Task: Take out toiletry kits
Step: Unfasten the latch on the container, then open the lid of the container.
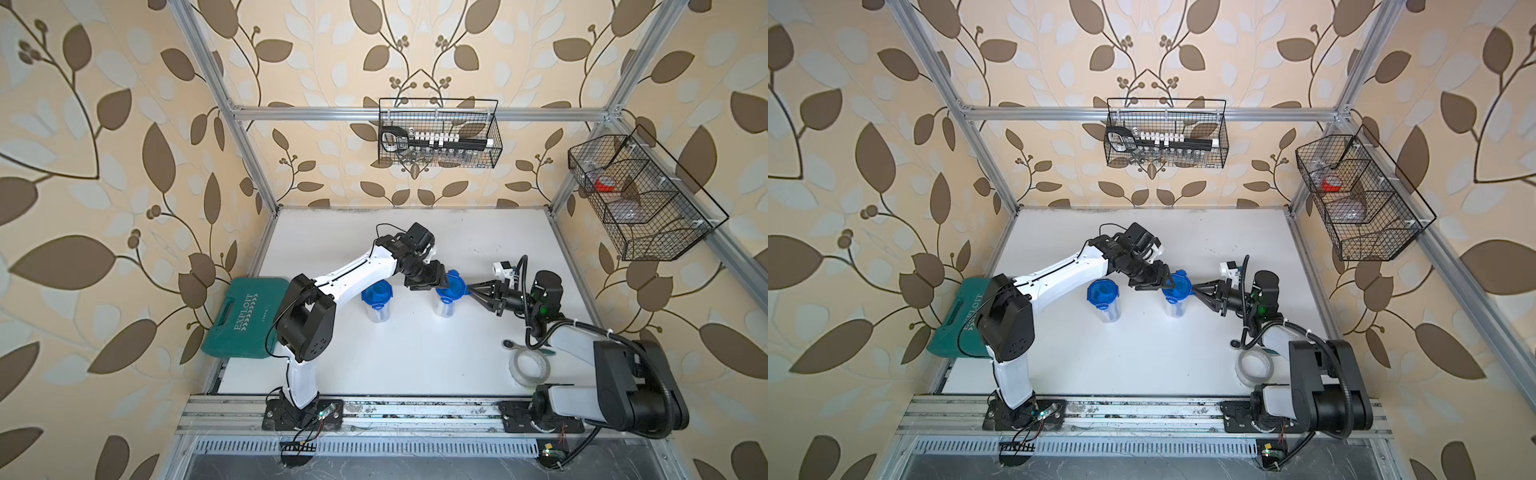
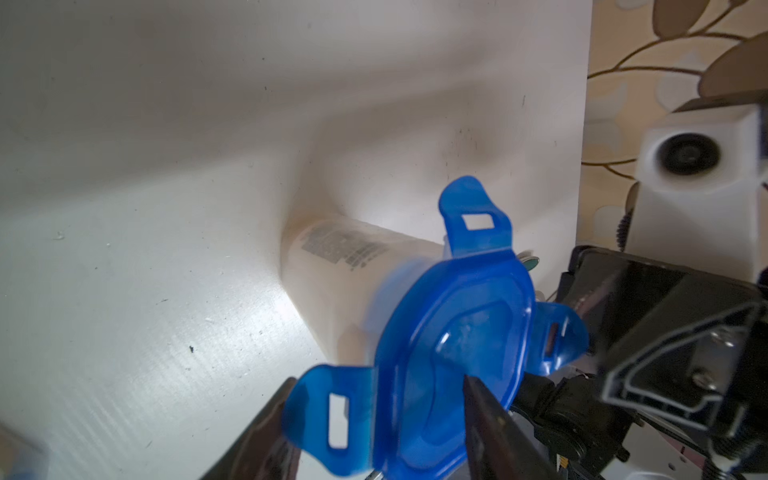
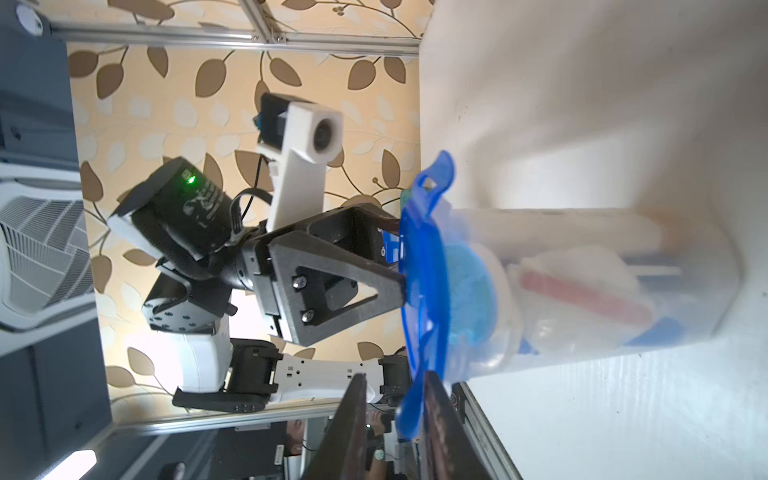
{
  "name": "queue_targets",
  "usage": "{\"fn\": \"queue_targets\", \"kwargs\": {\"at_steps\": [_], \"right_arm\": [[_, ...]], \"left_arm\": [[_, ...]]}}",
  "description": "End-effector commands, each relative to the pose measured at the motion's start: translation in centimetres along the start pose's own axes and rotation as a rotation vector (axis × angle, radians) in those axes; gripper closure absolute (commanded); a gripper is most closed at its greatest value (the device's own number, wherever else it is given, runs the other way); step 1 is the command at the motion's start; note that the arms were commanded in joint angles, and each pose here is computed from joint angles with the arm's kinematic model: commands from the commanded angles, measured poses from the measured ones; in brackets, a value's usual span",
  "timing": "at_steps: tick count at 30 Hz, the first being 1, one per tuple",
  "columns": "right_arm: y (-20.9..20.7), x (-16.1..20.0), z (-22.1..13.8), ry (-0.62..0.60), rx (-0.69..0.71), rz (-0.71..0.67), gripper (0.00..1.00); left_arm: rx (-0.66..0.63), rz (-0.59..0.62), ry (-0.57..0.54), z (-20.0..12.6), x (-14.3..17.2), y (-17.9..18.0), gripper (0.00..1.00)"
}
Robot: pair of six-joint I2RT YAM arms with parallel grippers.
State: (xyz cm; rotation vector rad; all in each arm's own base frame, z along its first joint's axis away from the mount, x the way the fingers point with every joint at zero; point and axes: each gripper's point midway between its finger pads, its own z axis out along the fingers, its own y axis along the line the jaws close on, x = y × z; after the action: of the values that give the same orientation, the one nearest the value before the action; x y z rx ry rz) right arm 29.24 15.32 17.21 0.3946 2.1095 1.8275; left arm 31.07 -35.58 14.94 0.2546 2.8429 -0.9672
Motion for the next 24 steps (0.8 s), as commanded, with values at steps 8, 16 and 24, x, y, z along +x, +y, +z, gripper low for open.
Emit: {"fn": "queue_targets", "kwargs": {"at_steps": [8, 16, 24], "right_arm": [[-4.1, 0.1, -2.9, -0.083, 0.656, -0.203, 0.52], [-3.3, 2.2, -0.9, -0.04, 0.765, -0.326, 0.51], [-0.9, 0.4, -0.4, -0.073, 0.439, -0.244, 0.6]], "left_arm": [[-0.161, -0.076, 0.129, 2.2, 3.4, 4.0, 0.35], [-0.09, -0.057, 0.092, 1.4, 1.8, 1.6, 0.33], [-0.038, -0.038, 0.064, -0.1, 1.4, -0.2, 0.32]]}}
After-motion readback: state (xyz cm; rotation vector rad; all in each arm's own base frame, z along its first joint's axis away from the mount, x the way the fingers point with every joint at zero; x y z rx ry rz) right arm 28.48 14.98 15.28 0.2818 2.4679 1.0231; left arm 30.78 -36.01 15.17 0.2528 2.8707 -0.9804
